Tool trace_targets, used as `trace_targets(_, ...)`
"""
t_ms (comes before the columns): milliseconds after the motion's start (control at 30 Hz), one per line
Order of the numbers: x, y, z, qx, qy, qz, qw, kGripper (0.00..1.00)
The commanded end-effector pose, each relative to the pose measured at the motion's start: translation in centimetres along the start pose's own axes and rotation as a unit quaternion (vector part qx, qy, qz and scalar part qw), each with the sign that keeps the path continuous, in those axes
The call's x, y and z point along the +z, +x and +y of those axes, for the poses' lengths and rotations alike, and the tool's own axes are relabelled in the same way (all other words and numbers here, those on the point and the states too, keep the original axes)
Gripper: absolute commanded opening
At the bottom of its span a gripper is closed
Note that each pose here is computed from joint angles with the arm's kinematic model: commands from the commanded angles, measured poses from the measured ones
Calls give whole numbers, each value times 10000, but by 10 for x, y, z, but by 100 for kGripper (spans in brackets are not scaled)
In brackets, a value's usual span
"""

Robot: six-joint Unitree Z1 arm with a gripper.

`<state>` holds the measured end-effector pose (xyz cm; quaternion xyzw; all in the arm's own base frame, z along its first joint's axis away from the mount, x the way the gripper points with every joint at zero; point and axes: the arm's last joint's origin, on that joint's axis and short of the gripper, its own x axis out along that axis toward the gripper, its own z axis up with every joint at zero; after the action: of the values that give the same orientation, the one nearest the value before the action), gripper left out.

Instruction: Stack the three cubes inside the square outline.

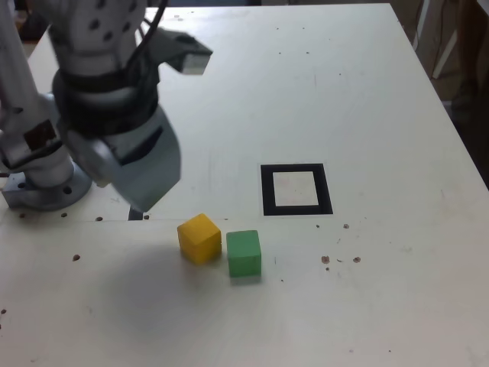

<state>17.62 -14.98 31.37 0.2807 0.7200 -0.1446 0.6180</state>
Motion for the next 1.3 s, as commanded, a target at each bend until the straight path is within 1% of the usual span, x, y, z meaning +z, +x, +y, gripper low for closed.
trace_targets(0, 8, -3, 9, -56, -128, 23, 9999, 37)
trace_targets(167, 33, -7, 39, -294, -545, -43, 9981, 37)
trace_targets(333, 58, -4, 72, -382, -945, -118, 9947, 37)
trace_targets(433, 71, 2, 93, -430, -1247, -113, 9912, 37)
trace_targets(533, 81, 13, 117, -504, -1583, -94, 9861, 37)
trace_targets(700, 90, 29, 146, -617, -1950, -107, 9788, 37)
trace_targets(800, 94, 37, 158, -672, -2066, -136, 9760, 37)
trace_targets(867, 96, 42, 164, -706, -2101, -149, 9750, 37)
trace_targets(1133, 101, 65, 180, -915, -2095, -186, 9733, 37)
trace_targets(1267, 101, 73, 184, -951, -2127, -181, 9723, 37)
